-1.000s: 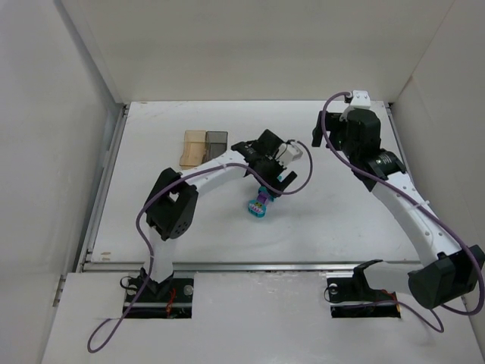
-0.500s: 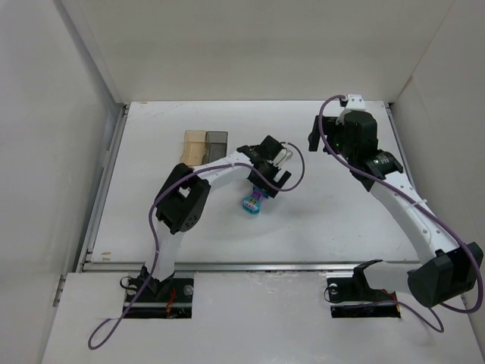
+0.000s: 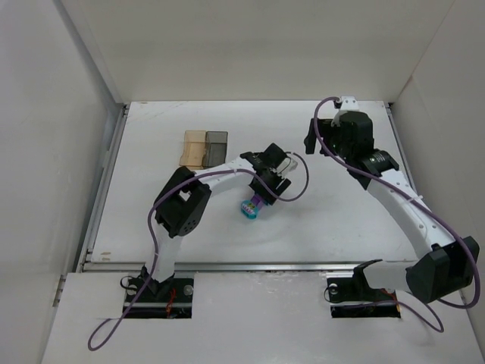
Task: Sort the legos into containers by color
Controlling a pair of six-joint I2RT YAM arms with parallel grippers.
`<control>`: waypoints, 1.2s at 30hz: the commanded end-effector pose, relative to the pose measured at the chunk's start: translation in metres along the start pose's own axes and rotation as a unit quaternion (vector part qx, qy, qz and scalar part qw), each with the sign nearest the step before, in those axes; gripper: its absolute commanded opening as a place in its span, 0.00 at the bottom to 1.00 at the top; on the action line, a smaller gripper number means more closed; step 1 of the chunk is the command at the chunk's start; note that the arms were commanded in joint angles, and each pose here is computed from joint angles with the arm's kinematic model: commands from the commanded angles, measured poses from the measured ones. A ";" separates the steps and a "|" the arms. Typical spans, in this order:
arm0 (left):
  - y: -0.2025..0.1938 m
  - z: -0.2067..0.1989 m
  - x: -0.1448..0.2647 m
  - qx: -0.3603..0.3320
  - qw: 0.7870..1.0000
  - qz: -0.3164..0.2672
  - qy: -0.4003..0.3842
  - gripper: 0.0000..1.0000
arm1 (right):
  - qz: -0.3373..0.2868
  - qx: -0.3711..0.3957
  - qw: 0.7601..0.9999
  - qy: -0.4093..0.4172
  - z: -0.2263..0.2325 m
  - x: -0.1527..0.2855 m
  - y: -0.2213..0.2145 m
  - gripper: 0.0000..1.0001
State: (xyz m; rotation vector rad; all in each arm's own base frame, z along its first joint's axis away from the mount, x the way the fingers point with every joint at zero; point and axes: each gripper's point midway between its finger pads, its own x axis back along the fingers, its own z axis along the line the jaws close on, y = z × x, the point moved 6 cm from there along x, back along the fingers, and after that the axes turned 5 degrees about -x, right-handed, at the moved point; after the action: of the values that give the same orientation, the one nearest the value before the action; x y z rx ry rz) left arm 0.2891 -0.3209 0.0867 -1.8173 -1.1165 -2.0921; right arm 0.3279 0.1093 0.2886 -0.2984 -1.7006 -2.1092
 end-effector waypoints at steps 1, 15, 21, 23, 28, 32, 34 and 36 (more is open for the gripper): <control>0.006 0.001 0.033 -0.018 0.999 -0.028 -0.009 0.05 | -0.014 0.017 0.999 0.023 0.010 0.004 0.017 1.00; 0.032 0.029 0.193 -0.228 0.924 -0.298 0.077 0.00 | -0.019 0.086 0.954 0.287 0.059 0.060 0.092 1.00; 0.036 0.022 0.226 -0.238 0.900 -0.356 0.081 0.00 | 0.034 0.082 0.887 0.452 0.085 0.080 0.069 0.92; 0.036 0.019 0.231 -0.243 0.894 -0.369 0.071 0.00 | 0.046 0.059 0.871 0.486 0.091 0.080 0.063 0.86; 0.039 0.017 0.232 -0.238 0.892 -0.378 0.066 0.00 | 0.082 0.011 0.852 0.518 0.102 0.069 0.052 0.76; 0.042 0.017 0.233 -0.230 0.892 -0.383 0.064 0.00 | 0.083 0.009 0.853 0.516 0.113 0.067 0.051 0.81; 0.044 0.016 0.236 -0.225 0.892 -0.387 0.063 0.00 | 0.091 0.009 0.851 0.517 0.119 0.064 0.046 0.81; 0.045 0.014 0.232 -0.228 0.892 -0.386 0.053 0.00 | 0.109 0.000 0.849 0.517 0.124 0.053 0.041 0.79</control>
State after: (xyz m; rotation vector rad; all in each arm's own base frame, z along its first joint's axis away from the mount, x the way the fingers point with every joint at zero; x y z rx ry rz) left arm 0.2667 -0.2545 0.2964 -1.5446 -1.4957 -3.0296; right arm 0.2866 0.2007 0.3619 0.4600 -0.9527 -1.6089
